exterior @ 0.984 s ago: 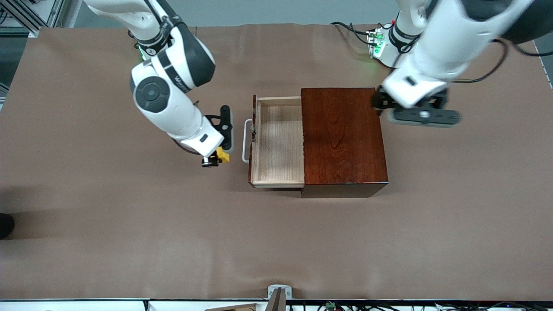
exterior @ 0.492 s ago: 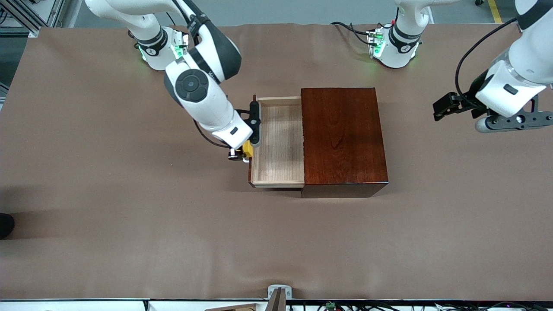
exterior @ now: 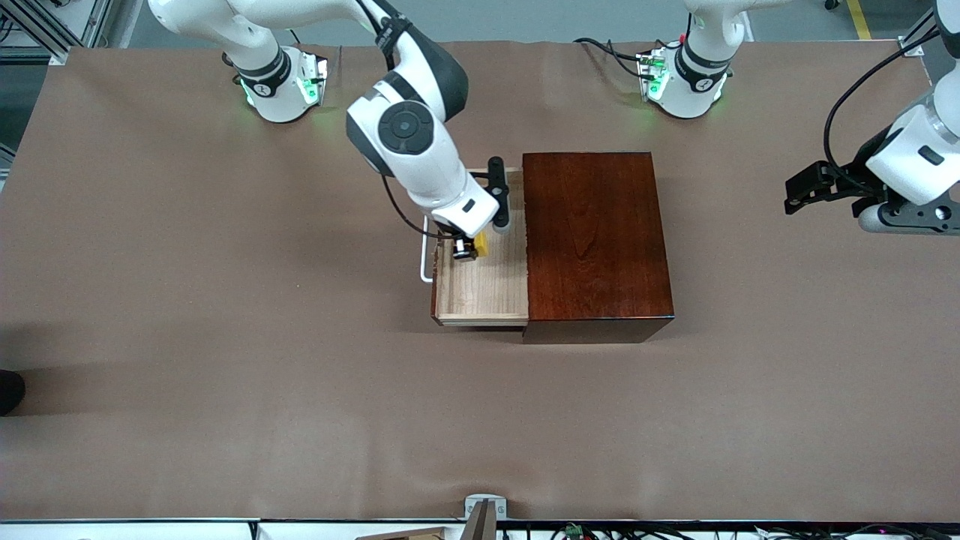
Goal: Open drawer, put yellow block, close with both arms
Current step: 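Lower the yellow cube into the open drawer and open the right gripper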
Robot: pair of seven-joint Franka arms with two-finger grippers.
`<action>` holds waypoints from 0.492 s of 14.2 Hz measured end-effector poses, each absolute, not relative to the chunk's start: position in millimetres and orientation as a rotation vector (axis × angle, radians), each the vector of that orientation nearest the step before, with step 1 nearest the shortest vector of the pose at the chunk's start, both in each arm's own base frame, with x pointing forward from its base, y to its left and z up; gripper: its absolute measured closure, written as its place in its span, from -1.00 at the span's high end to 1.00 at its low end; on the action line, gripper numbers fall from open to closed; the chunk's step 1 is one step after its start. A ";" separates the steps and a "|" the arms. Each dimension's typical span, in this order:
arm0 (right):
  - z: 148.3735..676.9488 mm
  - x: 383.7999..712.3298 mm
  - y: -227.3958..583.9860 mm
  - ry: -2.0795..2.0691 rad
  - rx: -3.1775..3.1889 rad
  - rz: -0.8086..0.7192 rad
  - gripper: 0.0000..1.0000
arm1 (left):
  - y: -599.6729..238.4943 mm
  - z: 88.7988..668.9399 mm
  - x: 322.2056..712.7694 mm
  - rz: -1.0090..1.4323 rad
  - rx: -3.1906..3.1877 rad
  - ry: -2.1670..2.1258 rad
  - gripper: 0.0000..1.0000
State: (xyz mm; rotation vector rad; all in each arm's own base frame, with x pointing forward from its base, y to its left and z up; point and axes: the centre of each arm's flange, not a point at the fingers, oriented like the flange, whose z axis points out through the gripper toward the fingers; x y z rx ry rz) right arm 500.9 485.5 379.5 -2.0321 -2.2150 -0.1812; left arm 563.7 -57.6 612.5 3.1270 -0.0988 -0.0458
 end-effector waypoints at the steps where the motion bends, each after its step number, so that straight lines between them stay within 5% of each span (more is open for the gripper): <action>1: 372.6 496.8 490.7 -2.223 -2.022 -0.166 0.11 | -56.4 612.2 563.9 -0.045 3.127 -0.097 1.00; 7: 334.5 486.1 505.5 -2.251 -2.022 -0.091 0.11 | -57.0 607.9 565.3 -0.052 3.126 -0.099 1.00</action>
